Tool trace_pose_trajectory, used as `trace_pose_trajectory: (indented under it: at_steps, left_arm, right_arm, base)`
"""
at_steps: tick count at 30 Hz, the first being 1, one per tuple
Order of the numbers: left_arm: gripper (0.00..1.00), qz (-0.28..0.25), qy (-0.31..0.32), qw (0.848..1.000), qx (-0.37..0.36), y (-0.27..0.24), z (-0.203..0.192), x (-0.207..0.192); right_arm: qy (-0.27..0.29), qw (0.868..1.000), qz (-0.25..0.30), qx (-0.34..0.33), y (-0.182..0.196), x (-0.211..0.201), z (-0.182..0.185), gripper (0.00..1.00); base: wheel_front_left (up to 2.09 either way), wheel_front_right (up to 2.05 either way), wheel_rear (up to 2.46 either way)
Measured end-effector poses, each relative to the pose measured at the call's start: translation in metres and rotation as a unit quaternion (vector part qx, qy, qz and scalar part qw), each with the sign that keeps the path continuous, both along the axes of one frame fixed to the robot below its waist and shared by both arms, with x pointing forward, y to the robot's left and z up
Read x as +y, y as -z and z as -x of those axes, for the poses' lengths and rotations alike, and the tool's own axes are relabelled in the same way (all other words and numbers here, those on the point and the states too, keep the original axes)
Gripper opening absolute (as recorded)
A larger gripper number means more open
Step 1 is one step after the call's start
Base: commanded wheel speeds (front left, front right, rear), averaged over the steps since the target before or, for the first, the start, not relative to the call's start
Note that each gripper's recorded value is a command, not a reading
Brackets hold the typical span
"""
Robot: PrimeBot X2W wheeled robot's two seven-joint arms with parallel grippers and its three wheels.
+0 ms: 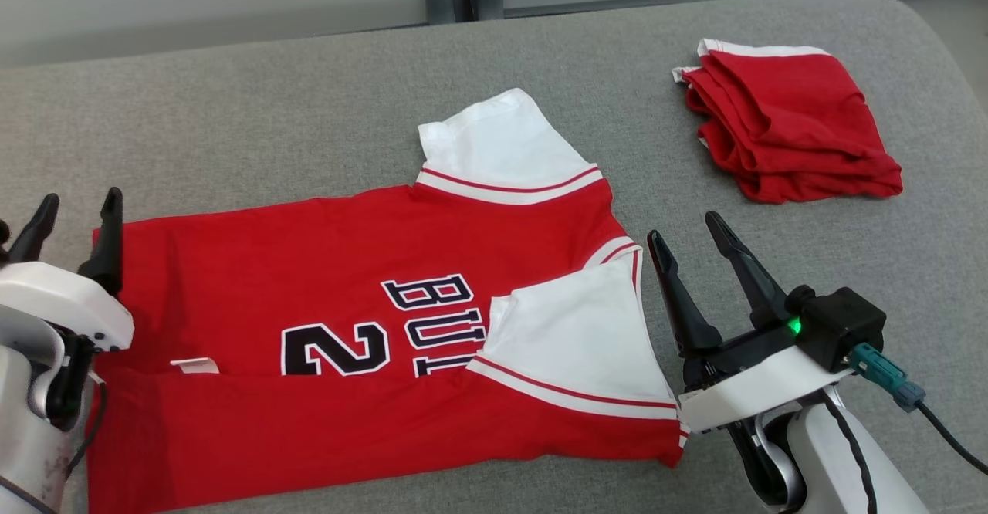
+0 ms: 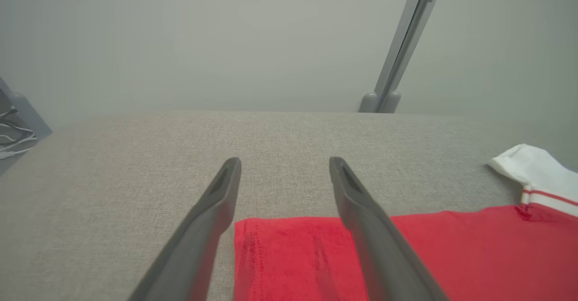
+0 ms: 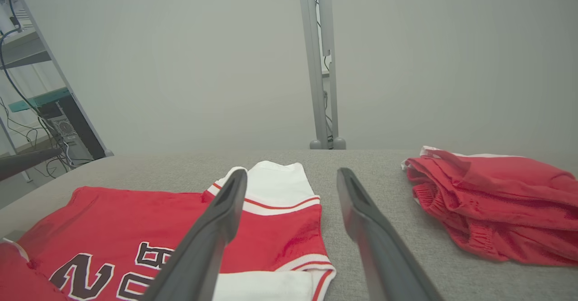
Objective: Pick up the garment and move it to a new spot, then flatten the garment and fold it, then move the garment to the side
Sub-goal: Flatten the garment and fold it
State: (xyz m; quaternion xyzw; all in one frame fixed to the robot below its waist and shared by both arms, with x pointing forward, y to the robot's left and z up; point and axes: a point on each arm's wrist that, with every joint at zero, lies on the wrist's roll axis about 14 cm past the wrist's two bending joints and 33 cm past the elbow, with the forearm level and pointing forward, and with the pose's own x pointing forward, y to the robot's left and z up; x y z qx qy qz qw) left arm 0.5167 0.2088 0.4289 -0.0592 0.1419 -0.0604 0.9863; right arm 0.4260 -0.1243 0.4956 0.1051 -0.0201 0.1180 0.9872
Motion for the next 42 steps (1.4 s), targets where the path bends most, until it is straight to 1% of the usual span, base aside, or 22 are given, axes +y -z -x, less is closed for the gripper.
trace_pose_trajectory:
  at_steps: [3,7,9,13,16,24,28,36,37,38,39,41,42]
  left_arm:
    - [1.0,0.002,0.003,0.999,0.037,0.019,-0.007,0.001]
    - [1.0,0.003,0.003,0.998,0.063,0.033,-0.011,0.003]
    - [1.0,0.011,0.002,0.996,0.085,0.041,-0.01,0.002]
    - [1.0,0.014,-0.001,0.995,0.1,0.047,-0.007,0.004]
    - [1.0,0.018,-0.006,0.991,0.129,0.06,0.001,0.006]
    - [1.0,0.044,-0.03,0.986,0.16,0.077,-0.002,0.012]
    - [1.0,0.045,-0.034,0.984,0.171,0.083,-0.004,0.014]
    - [1.0,0.07,-0.043,0.979,0.187,0.091,-0.009,0.011]
    - [0.97,0.07,-0.041,0.979,0.187,0.091,-0.011,0.01]
    - [0.84,0.076,-0.042,0.979,0.185,0.091,-0.013,0.008]
    - [0.46,0.088,-0.046,0.977,0.187,0.091,-0.014,0.006]
    - [0.23,0.087,-0.043,0.977,0.19,0.093,-0.014,0.005]
    - [0.0,0.088,-0.042,0.977,0.191,0.093,-0.014,0.004]
  right_arm:
    - [0.006,1.0,0.001,0.006,0.005,-0.004,-0.005,1.0]
    - [0.012,1.0,0.002,0.014,0.011,-0.007,-0.006,1.0]
    - [0.014,1.0,0.002,0.014,0.011,-0.009,-0.007,1.0]
    - [0.013,1.0,0.005,0.011,0.01,-0.008,-0.008,1.0]
    - [0.011,1.0,0.005,0.013,0.011,-0.006,-0.008,1.0]
    - [0.01,1.0,0.008,0.02,0.018,-0.006,-0.013,1.0]
    - [0.01,1.0,0.012,0.025,0.022,-0.007,-0.014,1.0]
    - [0.003,0.999,0.017,0.034,0.03,-0.003,-0.018,1.0]
    - [0.002,0.999,0.019,0.034,0.031,-0.003,-0.02,1.0]
    - [0.0,0.999,0.019,0.033,0.031,-0.002,-0.021,1.0]
    - [-0.001,0.999,0.02,0.034,0.031,-0.002,-0.022,1.0]
    - [-0.005,0.999,0.024,0.033,0.032,0.0,-0.025,1.0]
    - [-0.008,0.999,0.027,0.032,0.032,0.001,-0.027,1.0]
  base:
    - [0.0,0.0,0.0]
    - [0.0,0.0,0.0]
    - [0.0,0.0,0.0]
    - [0.0,0.0,0.0]
    - [0.0,0.0,0.0]
    - [0.0,0.0,0.0]
    - [0.0,0.0,0.0]
    - [0.0,0.0,0.0]
    - [0.0,0.0,0.0]
    - [0.0,0.0,0.0]
    - [0.0,0.0,0.0]
    - [0.0,0.0,0.0]
    - [0.0,0.0,0.0]
